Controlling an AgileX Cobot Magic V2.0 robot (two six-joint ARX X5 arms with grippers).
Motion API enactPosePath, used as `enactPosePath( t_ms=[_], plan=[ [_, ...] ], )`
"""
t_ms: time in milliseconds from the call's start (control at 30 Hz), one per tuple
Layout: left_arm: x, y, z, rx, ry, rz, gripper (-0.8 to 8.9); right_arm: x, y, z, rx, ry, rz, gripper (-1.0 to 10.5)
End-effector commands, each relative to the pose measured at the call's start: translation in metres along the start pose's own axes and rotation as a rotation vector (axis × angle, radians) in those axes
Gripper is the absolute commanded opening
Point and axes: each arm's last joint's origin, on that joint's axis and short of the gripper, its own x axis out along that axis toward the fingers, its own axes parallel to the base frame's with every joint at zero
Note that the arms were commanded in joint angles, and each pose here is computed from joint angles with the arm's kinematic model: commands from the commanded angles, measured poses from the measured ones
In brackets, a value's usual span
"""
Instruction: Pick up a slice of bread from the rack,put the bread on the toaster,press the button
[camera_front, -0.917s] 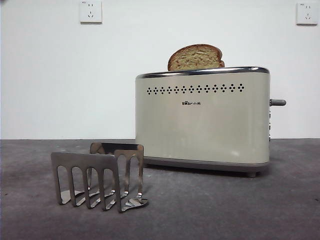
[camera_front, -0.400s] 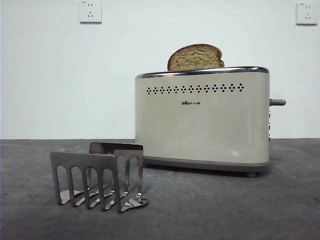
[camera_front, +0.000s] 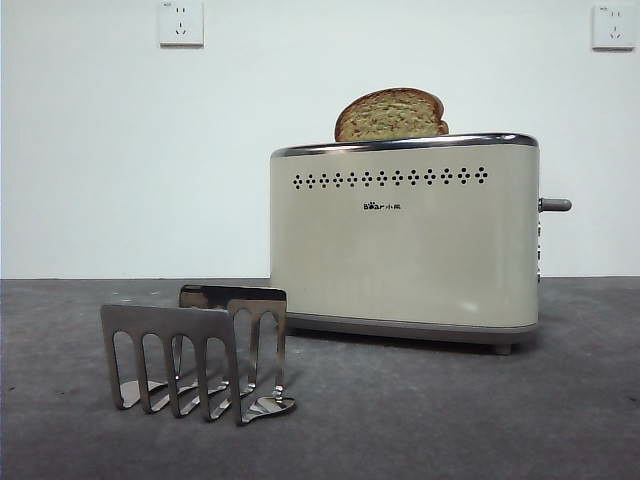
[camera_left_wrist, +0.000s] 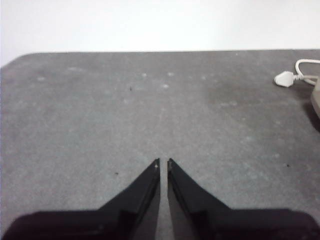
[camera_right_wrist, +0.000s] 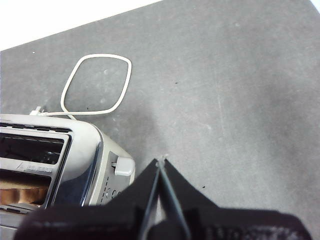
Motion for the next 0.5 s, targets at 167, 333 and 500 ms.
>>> enactPosePath(
  t_ms=[167,333,500],
  plan=[
    [0.003,0.0,-0.005,-0.006,0.038,0.006,0.28,0.001,0.0,0.001,-0.011,-0.001,0.0,0.0],
    [0.004,0.001,-0.007,-0.006,0.063,0.006,0.28,0.001,0.0,0.001,-0.011,-0.005,0.0,0.0],
    [0.006,0.001,-0.008,-0.007,0.086,0.007,0.28,-0.011,-0.001,-0.002,-0.015,-0.041,-0.018,0.0]
  ],
)
